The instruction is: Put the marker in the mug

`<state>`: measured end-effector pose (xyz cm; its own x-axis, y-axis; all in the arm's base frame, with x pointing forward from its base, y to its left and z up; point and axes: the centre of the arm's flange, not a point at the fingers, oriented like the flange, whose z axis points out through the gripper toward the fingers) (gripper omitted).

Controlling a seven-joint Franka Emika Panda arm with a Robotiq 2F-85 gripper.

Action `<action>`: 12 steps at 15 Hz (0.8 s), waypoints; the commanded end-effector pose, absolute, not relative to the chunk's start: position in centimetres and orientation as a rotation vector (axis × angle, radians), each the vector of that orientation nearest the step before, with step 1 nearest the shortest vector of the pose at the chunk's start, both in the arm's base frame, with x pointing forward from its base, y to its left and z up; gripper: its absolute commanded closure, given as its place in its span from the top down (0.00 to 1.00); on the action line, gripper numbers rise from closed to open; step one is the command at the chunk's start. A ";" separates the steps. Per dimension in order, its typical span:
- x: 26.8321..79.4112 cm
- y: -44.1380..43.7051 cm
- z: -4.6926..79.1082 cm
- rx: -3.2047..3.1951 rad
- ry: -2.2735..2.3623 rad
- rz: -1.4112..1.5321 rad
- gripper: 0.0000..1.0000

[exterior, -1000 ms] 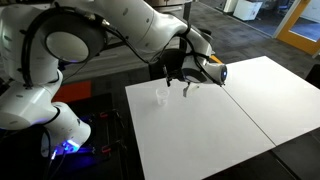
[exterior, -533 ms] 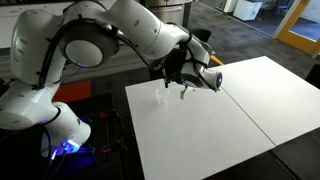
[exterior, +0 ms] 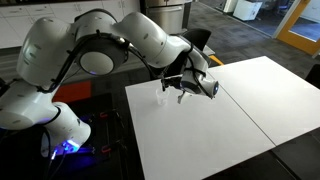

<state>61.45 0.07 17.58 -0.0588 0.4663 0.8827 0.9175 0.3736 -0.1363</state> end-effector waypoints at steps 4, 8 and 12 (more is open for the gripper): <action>61.9 -0.6 15.8 -1.205 -1.638 -0.609 0.05; 61.8 -0.8 14.8 -1.193 -1.647 -0.606 0.05; 62.1 -0.9 14.1 -1.180 -1.669 -0.615 0.05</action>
